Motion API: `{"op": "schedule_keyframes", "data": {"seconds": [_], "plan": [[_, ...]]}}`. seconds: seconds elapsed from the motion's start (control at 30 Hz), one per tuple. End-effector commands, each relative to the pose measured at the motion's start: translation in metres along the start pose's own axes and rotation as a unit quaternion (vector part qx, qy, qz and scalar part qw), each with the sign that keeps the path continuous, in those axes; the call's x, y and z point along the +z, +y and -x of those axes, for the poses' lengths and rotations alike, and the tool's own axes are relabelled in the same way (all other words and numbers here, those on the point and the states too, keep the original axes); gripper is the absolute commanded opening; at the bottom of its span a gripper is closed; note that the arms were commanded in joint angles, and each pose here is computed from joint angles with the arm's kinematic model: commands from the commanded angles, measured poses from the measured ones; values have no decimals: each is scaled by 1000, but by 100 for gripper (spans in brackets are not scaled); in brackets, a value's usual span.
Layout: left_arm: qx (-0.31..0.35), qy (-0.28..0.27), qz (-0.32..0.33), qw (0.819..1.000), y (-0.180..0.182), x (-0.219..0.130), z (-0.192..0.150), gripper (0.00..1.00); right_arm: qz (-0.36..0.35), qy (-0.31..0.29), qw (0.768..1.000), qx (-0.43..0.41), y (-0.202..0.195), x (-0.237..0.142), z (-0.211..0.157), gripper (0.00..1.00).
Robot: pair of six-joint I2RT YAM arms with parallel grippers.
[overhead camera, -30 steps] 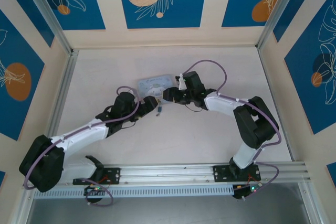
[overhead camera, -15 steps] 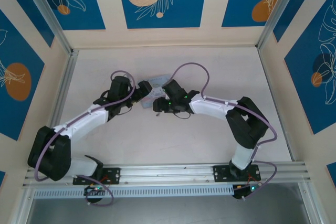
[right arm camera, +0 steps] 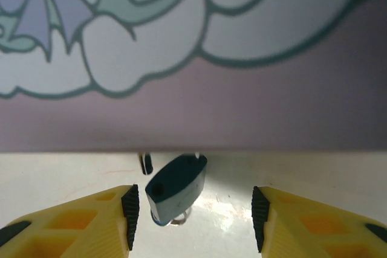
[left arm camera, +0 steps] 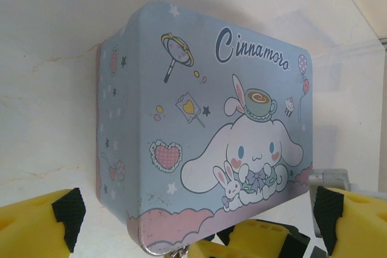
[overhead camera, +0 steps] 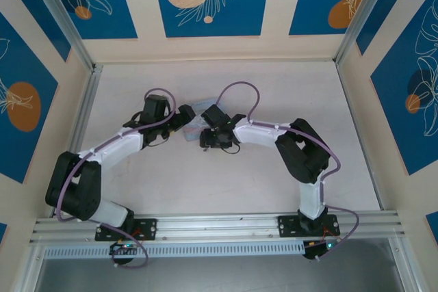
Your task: Unlock the padlock with the key
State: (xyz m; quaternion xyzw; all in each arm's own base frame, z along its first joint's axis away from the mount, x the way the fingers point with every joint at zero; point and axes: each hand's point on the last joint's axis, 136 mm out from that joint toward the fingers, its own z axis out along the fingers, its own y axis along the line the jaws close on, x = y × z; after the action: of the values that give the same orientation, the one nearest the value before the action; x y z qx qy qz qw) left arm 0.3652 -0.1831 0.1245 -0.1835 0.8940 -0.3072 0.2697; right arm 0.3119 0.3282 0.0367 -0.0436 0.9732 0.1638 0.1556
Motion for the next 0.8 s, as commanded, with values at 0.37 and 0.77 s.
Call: {"op": "schedule_keyframes", "data": {"seconds": [0.37, 0.77], "plan": [[27, 50, 36, 998, 24, 24, -14, 98, -12, 5, 1000, 7, -9, -6, -8, 1], [41, 99, 98, 989, 59, 40, -45, 96, 149, -14, 982, 114, -6, -16, 2, 0]]}}
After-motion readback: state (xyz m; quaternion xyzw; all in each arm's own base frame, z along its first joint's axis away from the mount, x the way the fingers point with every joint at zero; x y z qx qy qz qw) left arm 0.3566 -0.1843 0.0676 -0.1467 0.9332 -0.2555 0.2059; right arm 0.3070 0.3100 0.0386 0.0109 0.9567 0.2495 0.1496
